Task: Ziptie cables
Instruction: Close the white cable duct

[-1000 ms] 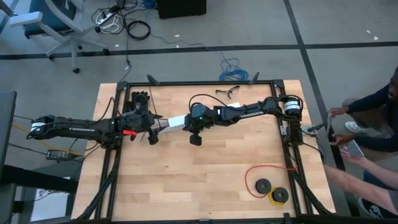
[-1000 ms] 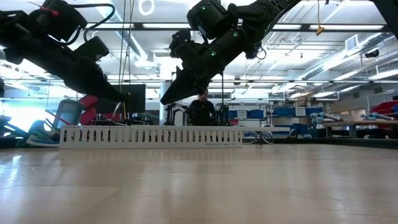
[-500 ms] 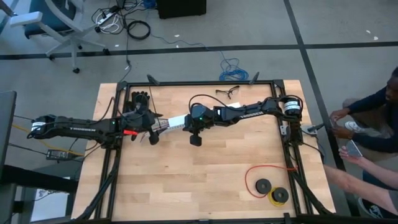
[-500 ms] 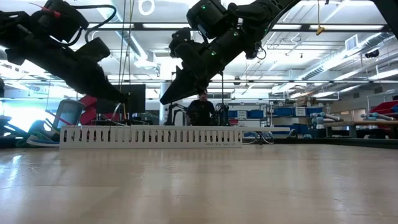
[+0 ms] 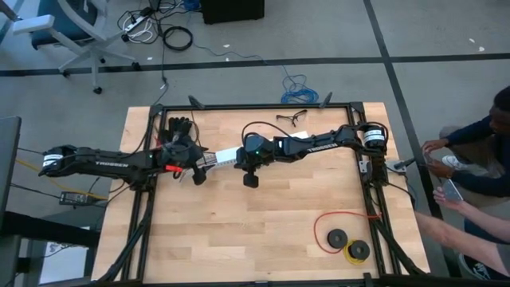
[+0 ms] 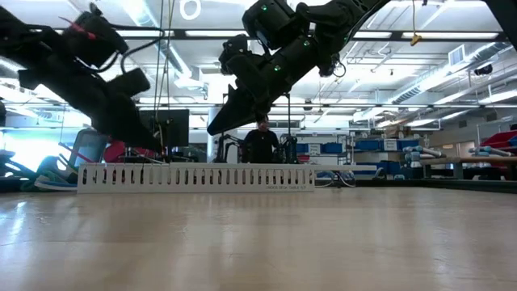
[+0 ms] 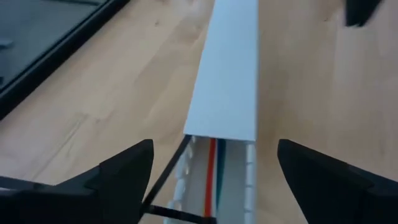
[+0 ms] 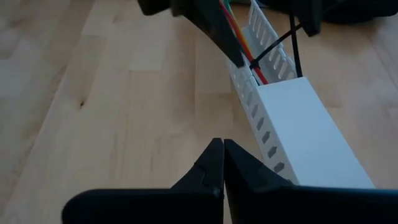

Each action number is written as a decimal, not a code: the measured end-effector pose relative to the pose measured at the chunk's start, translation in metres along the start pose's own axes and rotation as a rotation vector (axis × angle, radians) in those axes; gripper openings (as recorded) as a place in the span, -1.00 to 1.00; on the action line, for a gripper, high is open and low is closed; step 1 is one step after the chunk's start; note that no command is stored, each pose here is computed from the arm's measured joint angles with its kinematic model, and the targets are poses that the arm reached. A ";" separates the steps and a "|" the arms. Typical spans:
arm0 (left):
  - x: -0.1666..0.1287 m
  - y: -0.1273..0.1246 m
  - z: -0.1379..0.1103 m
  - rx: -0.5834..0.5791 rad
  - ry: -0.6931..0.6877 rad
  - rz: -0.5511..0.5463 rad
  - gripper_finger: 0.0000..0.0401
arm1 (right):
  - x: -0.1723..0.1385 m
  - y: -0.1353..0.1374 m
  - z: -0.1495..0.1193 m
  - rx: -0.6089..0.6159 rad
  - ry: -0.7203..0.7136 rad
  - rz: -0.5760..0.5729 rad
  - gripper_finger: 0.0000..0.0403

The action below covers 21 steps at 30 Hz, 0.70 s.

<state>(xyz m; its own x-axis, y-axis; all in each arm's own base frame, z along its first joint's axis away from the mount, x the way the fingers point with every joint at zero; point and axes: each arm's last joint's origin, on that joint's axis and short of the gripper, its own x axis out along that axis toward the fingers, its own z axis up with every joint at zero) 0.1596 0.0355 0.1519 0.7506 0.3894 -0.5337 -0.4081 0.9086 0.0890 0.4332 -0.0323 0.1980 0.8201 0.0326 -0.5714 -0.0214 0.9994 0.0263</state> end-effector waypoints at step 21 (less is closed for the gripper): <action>0.020 0.004 -0.007 0.035 0.282 -0.048 0.76 | 0.000 0.000 0.000 -0.019 0.000 0.000 -1.00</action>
<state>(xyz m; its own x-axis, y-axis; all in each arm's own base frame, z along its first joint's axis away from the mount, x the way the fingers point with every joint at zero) 0.1690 0.0460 0.1360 0.5925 0.2928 -0.7504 -0.3538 0.9315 0.0841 0.4332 -0.0325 0.1982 0.8202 0.0326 -0.5711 -0.0324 0.9994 0.0105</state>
